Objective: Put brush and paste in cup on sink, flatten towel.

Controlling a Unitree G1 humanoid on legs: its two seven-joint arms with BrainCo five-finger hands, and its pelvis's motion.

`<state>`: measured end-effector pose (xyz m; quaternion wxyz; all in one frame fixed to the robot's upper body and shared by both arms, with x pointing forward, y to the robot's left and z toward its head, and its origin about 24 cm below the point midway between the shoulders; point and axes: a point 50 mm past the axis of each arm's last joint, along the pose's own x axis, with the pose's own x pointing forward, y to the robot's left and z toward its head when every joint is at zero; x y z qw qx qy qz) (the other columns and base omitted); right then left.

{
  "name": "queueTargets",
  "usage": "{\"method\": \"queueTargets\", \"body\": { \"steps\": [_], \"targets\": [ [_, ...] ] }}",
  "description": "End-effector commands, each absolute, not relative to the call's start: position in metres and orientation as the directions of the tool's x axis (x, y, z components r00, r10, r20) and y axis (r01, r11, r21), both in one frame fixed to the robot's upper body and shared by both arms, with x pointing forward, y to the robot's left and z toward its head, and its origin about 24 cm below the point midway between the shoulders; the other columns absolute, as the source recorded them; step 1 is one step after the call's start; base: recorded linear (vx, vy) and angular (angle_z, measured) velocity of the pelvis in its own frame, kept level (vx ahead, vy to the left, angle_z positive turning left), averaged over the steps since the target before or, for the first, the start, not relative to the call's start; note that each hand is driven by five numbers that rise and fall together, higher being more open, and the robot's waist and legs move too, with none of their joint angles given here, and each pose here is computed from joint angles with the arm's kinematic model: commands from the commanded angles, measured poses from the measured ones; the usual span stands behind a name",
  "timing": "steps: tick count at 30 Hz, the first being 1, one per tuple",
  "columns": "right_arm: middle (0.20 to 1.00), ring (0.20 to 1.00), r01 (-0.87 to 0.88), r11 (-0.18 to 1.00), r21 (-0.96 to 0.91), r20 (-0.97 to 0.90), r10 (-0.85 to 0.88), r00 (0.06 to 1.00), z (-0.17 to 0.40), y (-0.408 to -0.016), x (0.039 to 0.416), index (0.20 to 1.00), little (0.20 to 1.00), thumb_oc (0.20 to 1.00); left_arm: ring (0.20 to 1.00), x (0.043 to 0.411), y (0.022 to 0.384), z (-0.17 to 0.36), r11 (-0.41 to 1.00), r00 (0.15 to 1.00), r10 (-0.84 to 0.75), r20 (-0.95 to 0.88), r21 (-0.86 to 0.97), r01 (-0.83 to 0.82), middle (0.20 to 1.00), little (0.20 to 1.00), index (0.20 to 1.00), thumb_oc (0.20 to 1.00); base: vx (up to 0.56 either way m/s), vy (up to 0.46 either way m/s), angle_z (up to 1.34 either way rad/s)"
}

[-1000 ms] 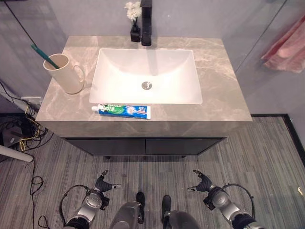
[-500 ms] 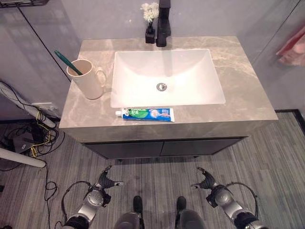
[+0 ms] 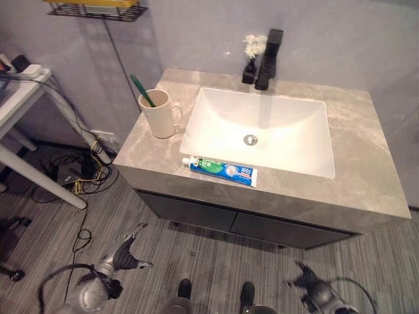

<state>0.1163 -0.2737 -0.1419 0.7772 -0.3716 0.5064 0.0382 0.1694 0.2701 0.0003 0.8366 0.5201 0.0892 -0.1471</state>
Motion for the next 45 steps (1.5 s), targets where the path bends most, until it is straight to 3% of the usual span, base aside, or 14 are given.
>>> {"method": "queueTargets", "body": {
  "steps": [1,7,9,12,15,18,20,21,29,45],
  "targets": [
    [1.0,1.0,-0.412,0.71,-0.571,-0.78,-0.313,0.542,-0.137,-0.266,0.14,1.0,1.0,1.0,1.0,0.192,0.274,0.03,0.415,0.979,-0.157,-0.127,0.892,0.182,1.0,1.0,1.0,1.0,0.04,-0.059,-0.11],
    [1.0,1.0,-0.398,0.765,-0.506,-0.833,-0.314,0.455,-0.147,-0.262,0.117,1.0,1.0,1.0,1.0,0.199,0.289,0.085,0.43,0.988,-0.113,0.105,0.902,-0.046,1.0,1.0,1.0,1.0,0.0,-0.005,-0.06],
    [1.0,1.0,-0.388,0.797,-0.463,-0.86,-0.298,0.414,-0.151,-0.258,0.108,1.0,1.0,1.0,1.0,0.206,0.291,0.114,0.499,0.963,-0.061,0.262,0.844,-0.198,1.0,1.0,1.0,1.0,-0.02,0.019,-0.27],
    [1.0,1.0,-0.416,0.797,-0.438,-0.874,-0.269,0.405,-0.153,-0.253,0.107,1.0,1.0,1.0,1.0,0.213,0.288,0.129,0.577,0.937,-0.041,0.346,0.774,-0.261,1.0,1.0,1.0,1.0,0.01,0.023,-0.3],
    [1.0,1.0,-0.433,0.793,-0.428,-0.88,-0.257,0.4,-0.154,-0.25,0.106,1.0,1.0,1.0,1.0,0.219,0.283,0.135,0.608,0.926,-0.051,0.374,0.747,-0.268,1.0,1.0,1.0,1.0,0.02,0.036,-0.23],
    [1.0,1.0,-0.48,0.769,-0.423,-0.881,-0.224,0.417,-0.153,-0.246,0.111,1.0,1.0,1.0,1.0,0.233,0.269,0.137,0.755,0.922,-0.063,0.383,0.622,-0.206,1.0,1.0,1.0,1.0,0.01,0.042,-0.37],
    [1.0,1.0,-0.491,0.761,-0.425,-0.881,-0.222,0.418,-0.152,-0.246,0.112,1.0,1.0,1.0,1.0,0.236,0.267,0.138,0.781,0.92,-0.064,0.387,0.593,-0.196,1.0,1.0,1.0,1.0,-0.01,0.032,-0.27],
    [1.0,1.0,-0.514,0.74,-0.434,-0.877,-0.217,0.428,-0.151,-0.245,0.117,1.0,1.0,1.0,1.0,0.243,0.258,0.134,0.891,0.924,-0.056,0.379,0.437,-0.126,1.0,1.0,1.0,1.0,0.0,0.041,-0.25],
    [1.0,1.0,-0.507,0.739,-0.444,-0.861,-0.196,0.469,-0.146,-0.244,0.13,1.0,1.0,1.0,1.0,0.253,0.246,0.125,0.946,0.939,-0.119,0.321,0.325,0.009,1.0,1.0,1.0,1.0,0.0,0.021,-0.17],
    [1.0,1.0,-0.505,0.745,-0.436,-0.876,-0.223,0.427,-0.149,-0.252,0.116,1.0,1.0,1.0,1.0,0.256,0.268,0.11,0.852,0.979,-0.11,0.173,0.523,0.003,1.0,1.0,1.0,1.0,0.0,0.0,-0.04]
  ]
}}
